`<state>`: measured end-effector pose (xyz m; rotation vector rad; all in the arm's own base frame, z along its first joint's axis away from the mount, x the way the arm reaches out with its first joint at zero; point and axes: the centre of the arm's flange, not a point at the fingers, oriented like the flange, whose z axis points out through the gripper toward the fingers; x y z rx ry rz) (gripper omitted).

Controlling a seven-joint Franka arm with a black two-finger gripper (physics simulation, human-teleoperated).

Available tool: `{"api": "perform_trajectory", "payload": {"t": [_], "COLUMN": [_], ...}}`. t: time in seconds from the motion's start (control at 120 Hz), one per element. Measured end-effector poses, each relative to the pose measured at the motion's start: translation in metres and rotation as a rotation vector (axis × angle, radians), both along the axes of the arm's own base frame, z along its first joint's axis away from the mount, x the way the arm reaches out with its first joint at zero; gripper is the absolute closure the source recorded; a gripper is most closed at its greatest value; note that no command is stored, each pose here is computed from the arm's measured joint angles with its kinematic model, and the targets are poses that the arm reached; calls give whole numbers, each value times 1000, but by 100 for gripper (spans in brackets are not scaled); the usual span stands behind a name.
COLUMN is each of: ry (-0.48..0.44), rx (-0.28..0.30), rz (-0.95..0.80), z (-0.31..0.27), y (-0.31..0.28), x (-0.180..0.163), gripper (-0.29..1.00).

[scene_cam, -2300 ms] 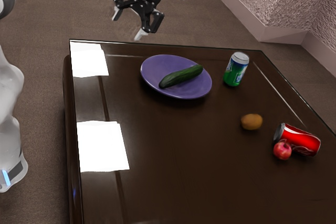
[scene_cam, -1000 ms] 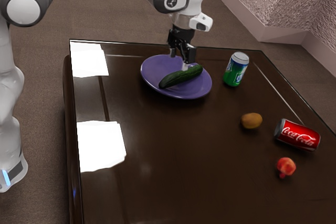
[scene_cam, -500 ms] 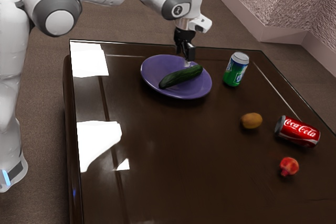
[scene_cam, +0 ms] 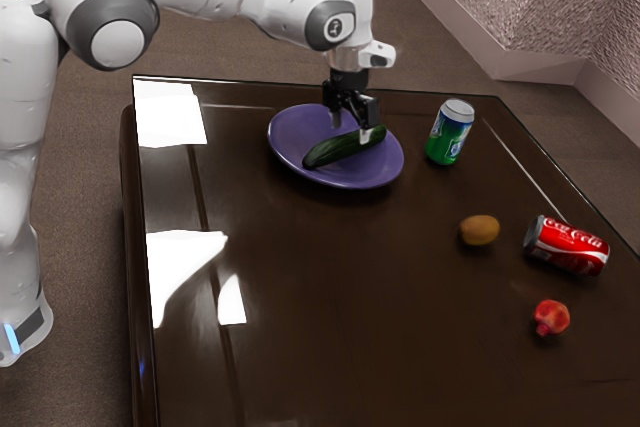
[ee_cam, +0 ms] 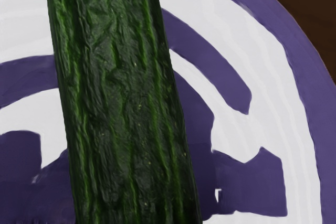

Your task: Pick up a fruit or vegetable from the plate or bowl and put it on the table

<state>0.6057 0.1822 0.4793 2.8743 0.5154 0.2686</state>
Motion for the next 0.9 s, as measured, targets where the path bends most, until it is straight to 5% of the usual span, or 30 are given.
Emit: {"api": "perform_trajectory", "payload": {"t": [0.442, 0.633, 0.9], "ry": [68, 55, 56], "rx": [-8, -8, -18], "rz": [86, 114, 145], "z": [-32, -30, -35], "y": [-3, -2, -1], "x": [1, 3, 4], "gripper": [0, 27, 41]}}
